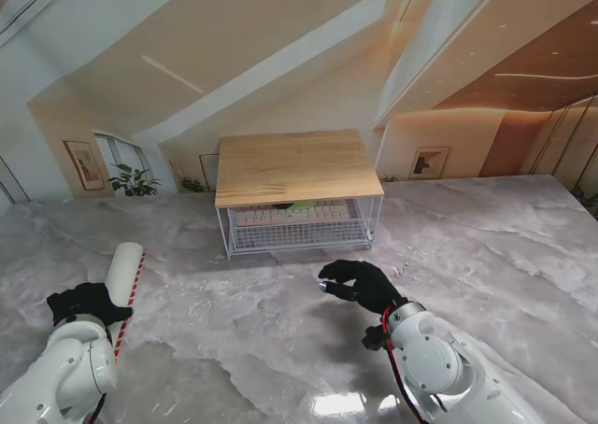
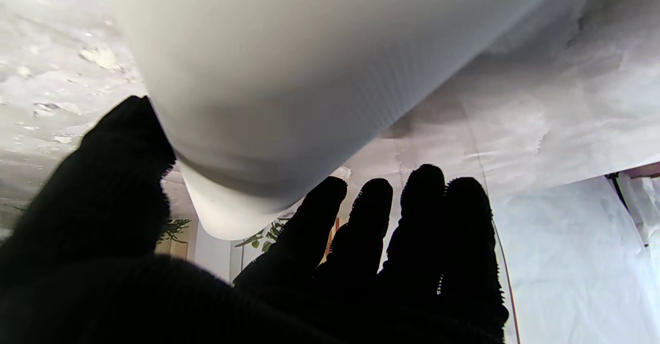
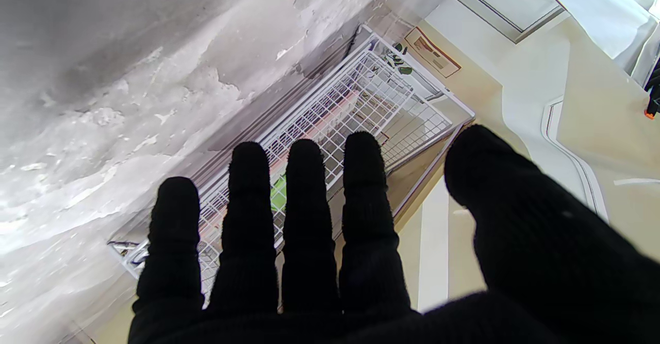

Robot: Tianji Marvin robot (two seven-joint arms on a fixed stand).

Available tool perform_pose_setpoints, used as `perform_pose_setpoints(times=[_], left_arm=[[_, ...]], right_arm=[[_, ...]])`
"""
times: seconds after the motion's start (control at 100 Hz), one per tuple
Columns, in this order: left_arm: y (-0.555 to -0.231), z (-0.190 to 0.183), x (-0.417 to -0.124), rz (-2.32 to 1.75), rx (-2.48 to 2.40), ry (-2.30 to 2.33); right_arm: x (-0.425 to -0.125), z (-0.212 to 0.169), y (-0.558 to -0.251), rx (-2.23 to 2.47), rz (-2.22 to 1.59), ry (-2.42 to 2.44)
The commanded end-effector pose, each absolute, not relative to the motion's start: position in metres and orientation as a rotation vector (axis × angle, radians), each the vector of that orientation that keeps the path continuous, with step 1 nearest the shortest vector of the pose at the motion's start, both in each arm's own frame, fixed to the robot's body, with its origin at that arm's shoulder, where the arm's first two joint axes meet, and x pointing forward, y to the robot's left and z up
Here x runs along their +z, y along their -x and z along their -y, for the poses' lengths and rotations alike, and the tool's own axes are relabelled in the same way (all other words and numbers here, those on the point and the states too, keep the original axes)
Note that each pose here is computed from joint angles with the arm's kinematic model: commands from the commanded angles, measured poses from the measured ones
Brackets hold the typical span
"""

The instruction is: Unroll the mouse pad and set up the keyboard and mouse from the tabletop organizer

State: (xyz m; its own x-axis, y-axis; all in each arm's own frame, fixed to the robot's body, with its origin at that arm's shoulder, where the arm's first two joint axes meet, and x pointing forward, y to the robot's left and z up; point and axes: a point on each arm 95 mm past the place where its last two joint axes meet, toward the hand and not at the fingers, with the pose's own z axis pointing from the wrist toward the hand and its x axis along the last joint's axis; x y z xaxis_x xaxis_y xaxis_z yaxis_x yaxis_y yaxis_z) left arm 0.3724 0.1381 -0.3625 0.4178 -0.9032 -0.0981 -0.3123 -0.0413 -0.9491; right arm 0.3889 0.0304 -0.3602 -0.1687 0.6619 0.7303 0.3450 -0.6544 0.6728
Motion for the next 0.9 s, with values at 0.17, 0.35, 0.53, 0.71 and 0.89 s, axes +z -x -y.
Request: perform_pose_setpoints(times=[0.17,0.35,0.53,0.71,0.89], left_arm=[[-0.3738,-0.1386,-0.3726,-1.083,-0.648,1.642],[-0.3756,-0.1393,-0.3760,-1.043,-0.658,1.651],[-0.3758,-0.1409,-0.3781,-0.998,-0.714,1.664],[-0.3741,-0.1425,-0.3767,-0.945,-0.809,1.662],[-0.3683,-0.1432,-0.3702,-0.901,-0.923,1.678]], right_arm=[[-0.3621,-0.0324,-0.3852,1.900,-1.177,-1.857],[-0.3623,-0.0320,-0.3849,1.899,-1.173,-1.858],[-0.3626,-0.0321,-0.3844,1.896,-1.169,-1.861],[-0.3626,-0.0318,-0.3844,1.897,-1.167,-1.860],[-0.3630,-0.0318,-0.3842,1.899,-1.162,-1.863]])
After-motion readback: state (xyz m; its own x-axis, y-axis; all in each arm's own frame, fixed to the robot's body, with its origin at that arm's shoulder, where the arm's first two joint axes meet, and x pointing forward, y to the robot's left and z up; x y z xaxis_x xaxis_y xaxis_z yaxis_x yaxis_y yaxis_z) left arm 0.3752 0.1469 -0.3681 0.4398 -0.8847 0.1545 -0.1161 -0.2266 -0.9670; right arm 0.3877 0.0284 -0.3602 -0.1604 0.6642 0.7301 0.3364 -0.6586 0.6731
